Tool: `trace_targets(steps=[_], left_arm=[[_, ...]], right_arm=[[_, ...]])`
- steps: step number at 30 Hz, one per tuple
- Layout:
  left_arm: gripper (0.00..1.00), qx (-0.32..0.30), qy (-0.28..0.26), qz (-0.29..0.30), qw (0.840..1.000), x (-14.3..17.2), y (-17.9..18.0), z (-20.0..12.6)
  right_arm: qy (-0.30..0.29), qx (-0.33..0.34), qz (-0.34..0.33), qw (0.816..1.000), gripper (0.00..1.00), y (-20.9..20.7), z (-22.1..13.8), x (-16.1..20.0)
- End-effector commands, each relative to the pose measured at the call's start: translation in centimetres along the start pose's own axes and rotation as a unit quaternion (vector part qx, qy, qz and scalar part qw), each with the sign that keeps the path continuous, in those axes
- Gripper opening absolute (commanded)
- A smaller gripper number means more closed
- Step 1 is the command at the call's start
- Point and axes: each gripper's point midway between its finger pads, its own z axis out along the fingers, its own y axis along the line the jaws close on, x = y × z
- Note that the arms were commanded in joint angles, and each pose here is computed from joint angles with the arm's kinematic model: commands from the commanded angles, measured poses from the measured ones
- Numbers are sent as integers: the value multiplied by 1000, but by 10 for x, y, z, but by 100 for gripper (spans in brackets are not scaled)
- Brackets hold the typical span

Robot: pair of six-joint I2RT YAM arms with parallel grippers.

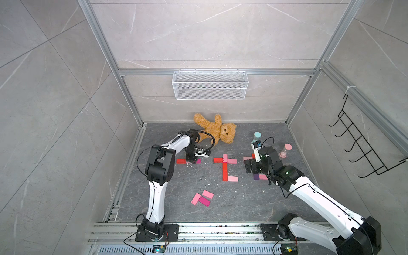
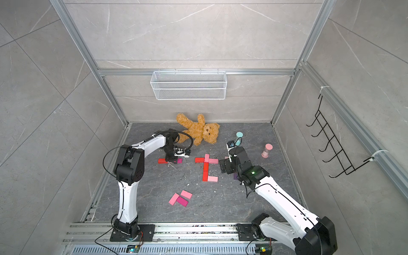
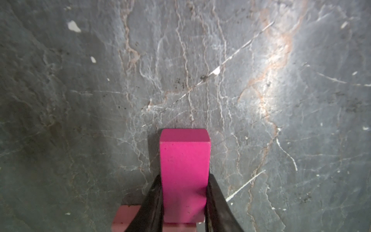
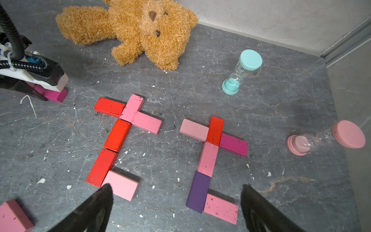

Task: Assemble the letter t with building blocks
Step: Assemble the building block at the center of the board.

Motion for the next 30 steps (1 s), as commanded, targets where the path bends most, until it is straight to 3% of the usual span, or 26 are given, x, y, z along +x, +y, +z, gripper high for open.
trace_targets(steps=[1,30], left_arm=[[2,-3,8,8,1000,1,4,-1],[5,-29,16,16,999,4,9,-7]], right_arm=[[-4,5,10,1000,100,-4,-6,-2],[-2,4,11,1000,100,-3,-5,0]])
